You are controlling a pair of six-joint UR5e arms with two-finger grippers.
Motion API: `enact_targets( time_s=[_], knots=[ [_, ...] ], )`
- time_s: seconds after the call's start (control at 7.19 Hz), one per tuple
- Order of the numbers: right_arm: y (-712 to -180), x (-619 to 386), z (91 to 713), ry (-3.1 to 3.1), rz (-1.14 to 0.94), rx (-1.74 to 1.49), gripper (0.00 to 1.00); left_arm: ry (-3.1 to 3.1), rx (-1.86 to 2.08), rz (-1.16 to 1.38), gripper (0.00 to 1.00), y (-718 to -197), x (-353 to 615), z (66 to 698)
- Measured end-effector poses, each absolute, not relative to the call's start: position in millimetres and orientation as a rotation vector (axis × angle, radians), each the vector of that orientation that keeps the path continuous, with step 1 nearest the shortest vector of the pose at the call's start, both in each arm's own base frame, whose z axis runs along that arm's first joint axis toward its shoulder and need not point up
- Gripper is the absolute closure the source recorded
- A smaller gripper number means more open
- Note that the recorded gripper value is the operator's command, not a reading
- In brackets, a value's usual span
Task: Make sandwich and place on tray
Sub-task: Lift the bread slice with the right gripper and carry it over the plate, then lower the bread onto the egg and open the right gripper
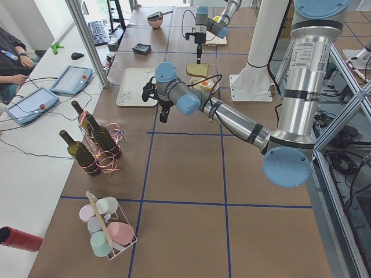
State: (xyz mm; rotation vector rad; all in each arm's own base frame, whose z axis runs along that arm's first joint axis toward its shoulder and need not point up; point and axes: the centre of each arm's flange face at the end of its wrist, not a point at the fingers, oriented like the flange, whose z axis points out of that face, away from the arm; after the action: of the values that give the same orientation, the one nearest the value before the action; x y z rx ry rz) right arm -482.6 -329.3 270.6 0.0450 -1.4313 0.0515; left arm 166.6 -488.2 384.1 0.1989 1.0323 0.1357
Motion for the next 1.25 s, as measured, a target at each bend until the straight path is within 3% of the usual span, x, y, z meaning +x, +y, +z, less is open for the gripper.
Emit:
enact_targets(
  time_s=[0.7,0.83,0.97,1.25],
  knots=[
    [-305,-523,279,-1.389,0.045,0.033,1.00,1.031,0.195,0.134,0.00,-488,166,387],
    [-306,-523,283,-1.382,0.046,0.031,0.17,1.032,0.195,0.134,0.00,-488,167,386],
    [-306,-522,285,-1.378,0.047,0.030,0.00,1.032,0.195,0.134,0.00,-489,167,385],
    [-309,-520,285,-1.371,0.053,0.030,0.00,1.040,0.191,0.130,0.00,-491,173,379]
  ],
)
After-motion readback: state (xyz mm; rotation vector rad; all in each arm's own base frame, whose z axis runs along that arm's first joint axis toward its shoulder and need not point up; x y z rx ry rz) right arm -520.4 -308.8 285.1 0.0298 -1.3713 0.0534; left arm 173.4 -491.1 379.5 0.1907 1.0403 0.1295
